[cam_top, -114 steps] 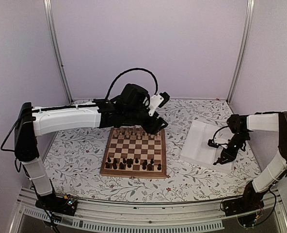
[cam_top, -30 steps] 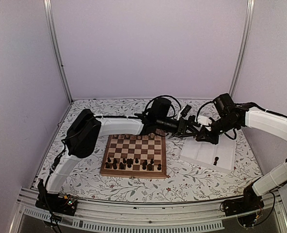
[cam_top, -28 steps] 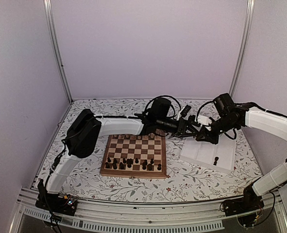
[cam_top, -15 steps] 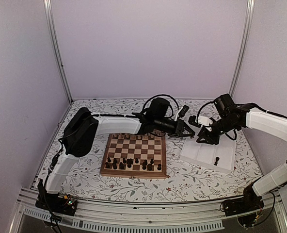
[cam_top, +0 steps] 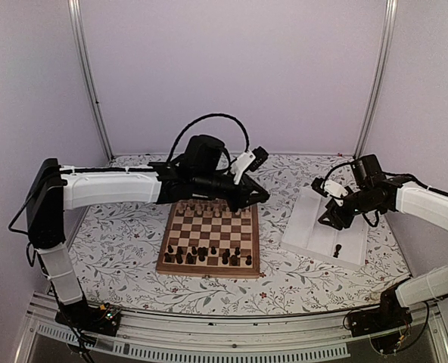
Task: Set up the chess pieces on the board
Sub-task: Place the chess piece on the chessboard, then pick up the chess piece from the storage box.
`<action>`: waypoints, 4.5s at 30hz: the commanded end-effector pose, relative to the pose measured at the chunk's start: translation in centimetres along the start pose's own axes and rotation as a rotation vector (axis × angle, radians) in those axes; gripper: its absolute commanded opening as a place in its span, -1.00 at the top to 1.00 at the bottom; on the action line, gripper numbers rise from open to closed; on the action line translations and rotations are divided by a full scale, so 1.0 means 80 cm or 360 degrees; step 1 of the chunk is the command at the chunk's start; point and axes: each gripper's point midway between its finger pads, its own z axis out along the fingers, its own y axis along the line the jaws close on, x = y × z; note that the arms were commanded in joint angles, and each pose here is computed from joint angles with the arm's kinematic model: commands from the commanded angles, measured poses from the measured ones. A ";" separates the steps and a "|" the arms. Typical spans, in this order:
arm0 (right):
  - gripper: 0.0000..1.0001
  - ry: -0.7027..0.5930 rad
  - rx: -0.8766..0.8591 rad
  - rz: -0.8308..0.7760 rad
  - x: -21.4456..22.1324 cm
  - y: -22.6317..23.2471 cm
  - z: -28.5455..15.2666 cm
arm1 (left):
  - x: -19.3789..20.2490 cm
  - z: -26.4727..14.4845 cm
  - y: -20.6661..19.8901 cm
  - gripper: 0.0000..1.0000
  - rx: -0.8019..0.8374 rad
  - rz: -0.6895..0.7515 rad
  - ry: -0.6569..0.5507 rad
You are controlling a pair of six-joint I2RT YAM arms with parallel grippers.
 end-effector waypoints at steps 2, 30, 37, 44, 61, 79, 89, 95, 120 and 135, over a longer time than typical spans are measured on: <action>-0.14 -0.0033 -0.0038 0.0088 0.007 0.004 0.016 | 0.073 -0.005 0.013 0.79 -0.0111 0.0283 0.0312; -0.15 0.0008 -0.0121 0.0098 0.020 0.014 0.034 | 0.171 0.031 -0.012 0.73 0.0115 0.0374 0.0595; -0.15 0.0026 -0.0134 0.0102 0.023 0.016 0.037 | 0.189 0.038 -0.015 0.73 0.0159 0.0367 0.0655; -0.15 0.0034 -0.0138 0.0105 0.024 0.015 0.039 | 0.198 0.038 -0.016 0.70 0.0168 0.0403 0.0696; -0.15 0.0046 -0.0149 0.0109 0.026 0.017 0.041 | 0.218 0.046 -0.021 0.63 0.0207 0.0407 0.0788; -0.16 0.0019 -0.0113 0.0105 0.011 0.006 0.029 | 0.187 0.042 -0.013 0.35 0.0119 0.0449 0.0727; -0.46 -0.0068 0.0275 0.0281 -0.012 -0.087 -0.051 | 0.128 0.026 -0.002 0.23 0.0006 0.0505 0.0612; -0.98 0.0130 0.0201 0.0551 0.054 -0.084 -0.066 | 0.049 0.017 0.018 0.15 -0.0246 0.0490 0.0388; 0.10 0.0569 -0.0271 -0.1099 0.141 -0.027 0.004 | -0.038 -0.014 -0.024 0.11 -0.0222 0.0318 -0.0050; 0.12 0.0700 -0.0495 -0.1273 0.156 0.012 0.031 | -0.019 -0.010 -0.022 0.10 -0.0232 0.0285 0.0001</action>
